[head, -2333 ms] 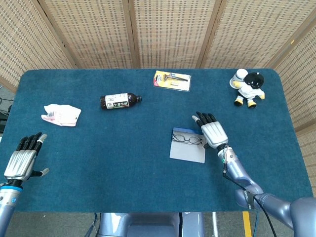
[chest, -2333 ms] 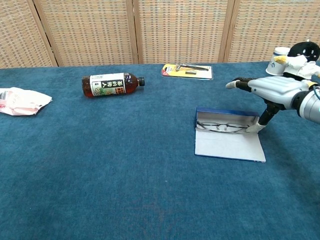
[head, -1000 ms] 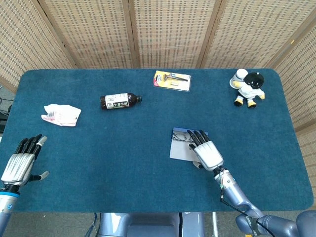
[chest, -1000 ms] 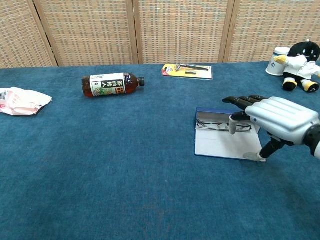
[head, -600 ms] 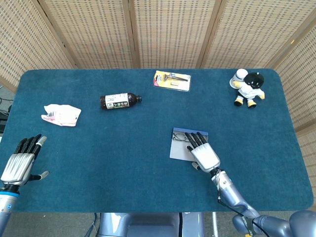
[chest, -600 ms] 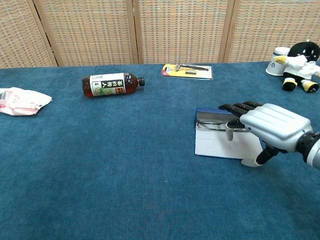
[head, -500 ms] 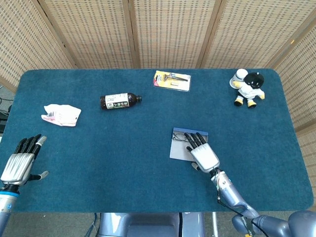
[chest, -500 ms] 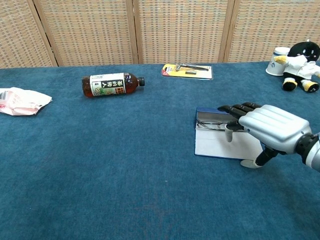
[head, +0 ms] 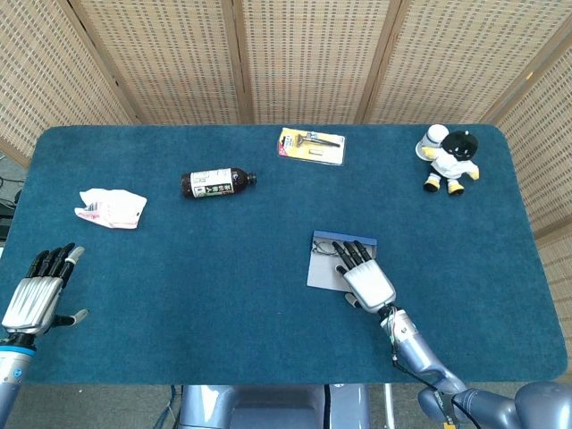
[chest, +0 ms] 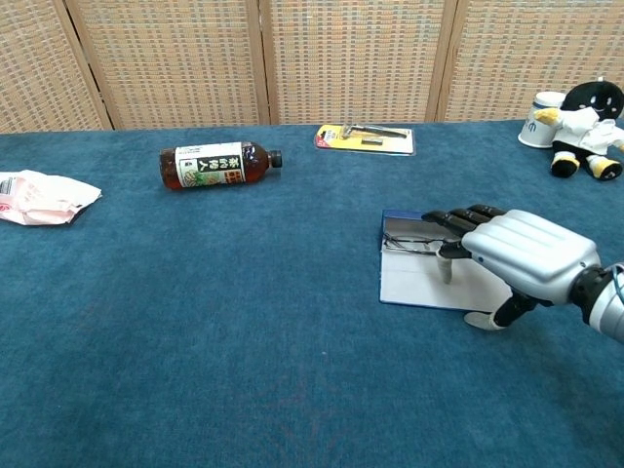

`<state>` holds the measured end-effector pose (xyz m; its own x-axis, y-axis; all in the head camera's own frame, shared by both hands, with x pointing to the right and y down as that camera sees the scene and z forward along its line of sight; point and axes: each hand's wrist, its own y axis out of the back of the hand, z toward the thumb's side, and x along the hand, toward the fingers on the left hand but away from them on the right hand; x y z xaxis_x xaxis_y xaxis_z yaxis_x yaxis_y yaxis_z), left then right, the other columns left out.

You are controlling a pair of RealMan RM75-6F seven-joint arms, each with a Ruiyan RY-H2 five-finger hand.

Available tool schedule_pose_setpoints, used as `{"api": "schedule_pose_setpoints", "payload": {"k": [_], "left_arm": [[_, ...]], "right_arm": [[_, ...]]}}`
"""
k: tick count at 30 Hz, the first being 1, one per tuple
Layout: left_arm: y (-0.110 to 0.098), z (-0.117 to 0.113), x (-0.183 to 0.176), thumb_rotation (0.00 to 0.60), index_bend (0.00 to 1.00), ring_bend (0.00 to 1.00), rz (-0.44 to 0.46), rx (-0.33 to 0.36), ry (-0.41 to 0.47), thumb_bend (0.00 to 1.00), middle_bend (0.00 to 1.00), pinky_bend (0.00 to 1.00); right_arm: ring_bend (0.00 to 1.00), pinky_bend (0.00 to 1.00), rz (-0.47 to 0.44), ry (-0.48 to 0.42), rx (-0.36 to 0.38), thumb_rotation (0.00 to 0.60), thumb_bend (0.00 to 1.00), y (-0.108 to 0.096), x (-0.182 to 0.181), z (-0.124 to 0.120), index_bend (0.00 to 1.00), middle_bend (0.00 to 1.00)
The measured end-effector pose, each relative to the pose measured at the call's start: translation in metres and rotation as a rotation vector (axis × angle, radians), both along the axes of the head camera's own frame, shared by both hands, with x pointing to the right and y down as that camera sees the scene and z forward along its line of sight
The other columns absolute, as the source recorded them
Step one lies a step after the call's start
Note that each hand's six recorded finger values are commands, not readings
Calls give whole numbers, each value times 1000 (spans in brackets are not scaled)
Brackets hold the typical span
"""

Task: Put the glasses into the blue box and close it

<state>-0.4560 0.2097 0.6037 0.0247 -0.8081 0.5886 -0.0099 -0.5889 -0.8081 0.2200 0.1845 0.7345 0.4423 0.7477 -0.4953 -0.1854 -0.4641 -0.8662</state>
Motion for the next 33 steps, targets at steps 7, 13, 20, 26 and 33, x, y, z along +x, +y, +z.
{"api": "schedule_pose_setpoints", "payload": {"k": [7,13,20,26,33], "left_arm": [[0,1,0,600,0,0,0,-3,-2,0,0,0],[0,1,0,600,0,0,-1,-3,-3,0,0,0],[0,1,0,600,0,0,-2,-4,-3,0,0,0],[0,2,-1,600,0,0,-5,-5,-4,0,0,0],[-1,2,-2,600,0,0,-8,-8,-4,0,0,0]], "right_arm": [[0,62,12,-13,11,600,574,-4,-1,-2,456,0],[0,62,20,-12,21,600,587,-8,-1,-2,456,0],[0,62,40,-8,23,600,591,-16,-3,1,456,0],[0,61,44,9,17,600,593,-20,-5,7,466,0],[0,61,52,14,38,600,646,-27,-3,8,603,0]]}}
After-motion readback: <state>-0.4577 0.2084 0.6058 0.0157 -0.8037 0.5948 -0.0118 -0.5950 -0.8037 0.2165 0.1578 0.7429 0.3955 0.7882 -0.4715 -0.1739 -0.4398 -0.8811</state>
